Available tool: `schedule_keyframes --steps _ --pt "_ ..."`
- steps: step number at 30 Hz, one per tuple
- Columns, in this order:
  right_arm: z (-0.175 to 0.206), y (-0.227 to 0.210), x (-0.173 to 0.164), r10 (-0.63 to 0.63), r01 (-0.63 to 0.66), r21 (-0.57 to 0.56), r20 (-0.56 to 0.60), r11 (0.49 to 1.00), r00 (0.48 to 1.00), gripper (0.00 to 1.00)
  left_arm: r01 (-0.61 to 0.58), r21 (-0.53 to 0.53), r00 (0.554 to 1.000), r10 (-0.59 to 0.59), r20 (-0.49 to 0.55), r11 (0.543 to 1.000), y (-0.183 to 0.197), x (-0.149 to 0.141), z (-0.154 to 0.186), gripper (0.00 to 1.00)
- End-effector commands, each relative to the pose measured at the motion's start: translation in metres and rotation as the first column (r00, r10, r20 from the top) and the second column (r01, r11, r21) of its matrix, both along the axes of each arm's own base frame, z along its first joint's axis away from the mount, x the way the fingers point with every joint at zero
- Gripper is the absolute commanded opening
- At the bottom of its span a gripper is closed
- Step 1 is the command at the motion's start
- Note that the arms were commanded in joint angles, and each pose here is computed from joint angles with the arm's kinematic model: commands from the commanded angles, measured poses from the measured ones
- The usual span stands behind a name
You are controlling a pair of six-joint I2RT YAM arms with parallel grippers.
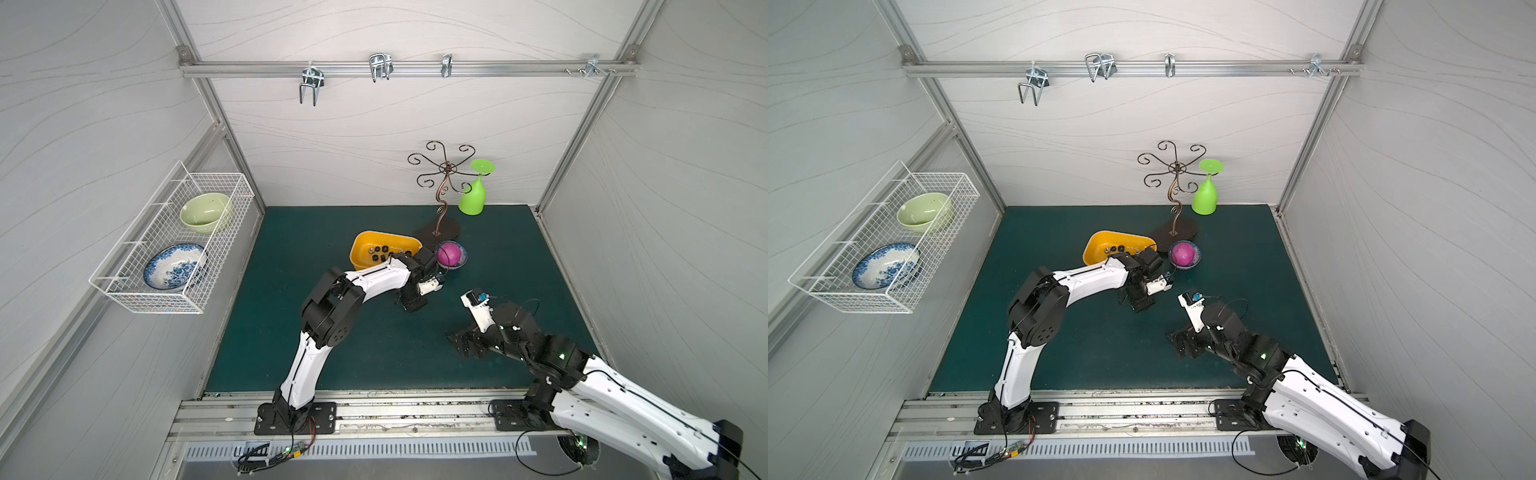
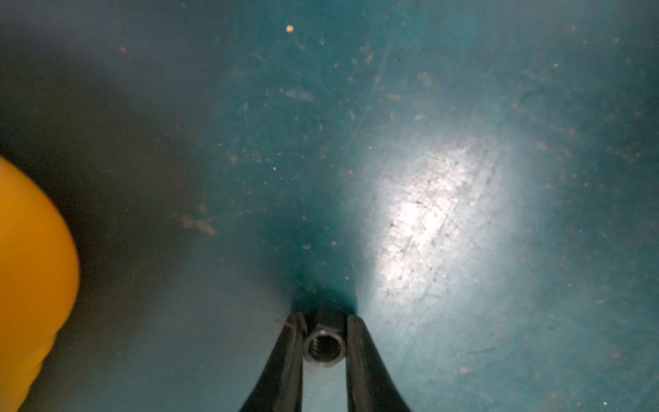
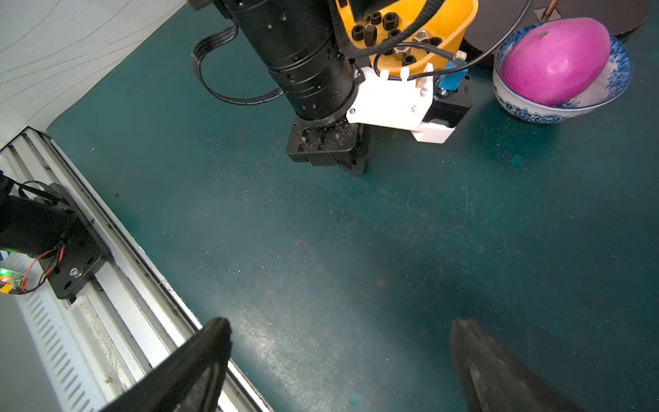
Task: Put the nuts on the desktop into the storage box
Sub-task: Pick up the nut from the center of the board.
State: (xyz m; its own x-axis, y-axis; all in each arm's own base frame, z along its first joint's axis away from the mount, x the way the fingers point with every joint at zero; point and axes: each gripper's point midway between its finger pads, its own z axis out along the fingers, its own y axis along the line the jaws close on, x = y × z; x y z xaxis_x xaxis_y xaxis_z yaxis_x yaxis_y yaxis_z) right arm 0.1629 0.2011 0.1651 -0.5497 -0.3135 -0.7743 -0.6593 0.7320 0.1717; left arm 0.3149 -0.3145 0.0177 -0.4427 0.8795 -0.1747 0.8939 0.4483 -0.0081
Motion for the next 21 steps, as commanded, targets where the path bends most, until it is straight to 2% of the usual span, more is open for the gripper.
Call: schedule_keyframes --steps 1,5,9,15,21 --pt "-0.003 -0.002 -0.001 -0.008 0.008 -0.009 -0.005 1.000 1.000 0.99 0.015 -0.004 1.000 -0.015 0.025 1.000 -0.001 0.002 0.022 0.06" --pt "0.001 0.005 -0.003 0.037 -0.037 0.002 0.010 0.999 0.999 0.99 0.024 -0.024 1.000 -0.023 0.018 0.999 -0.003 -0.002 0.042 0.06" --pt "0.007 0.026 -0.006 0.142 -0.143 0.035 0.033 0.989 0.989 0.99 0.026 -0.049 1.000 -0.026 0.008 0.998 -0.002 -0.006 0.066 0.06" --pt "0.014 0.046 0.010 0.151 -0.153 0.022 0.069 0.988 0.986 0.99 0.015 -0.083 1.000 -0.015 -0.005 0.996 0.005 -0.009 0.096 0.06" --pt "0.024 0.062 0.021 0.155 -0.158 0.025 0.090 0.987 0.984 0.99 -0.024 -0.103 0.999 0.026 0.021 0.994 0.023 0.009 0.123 0.06"
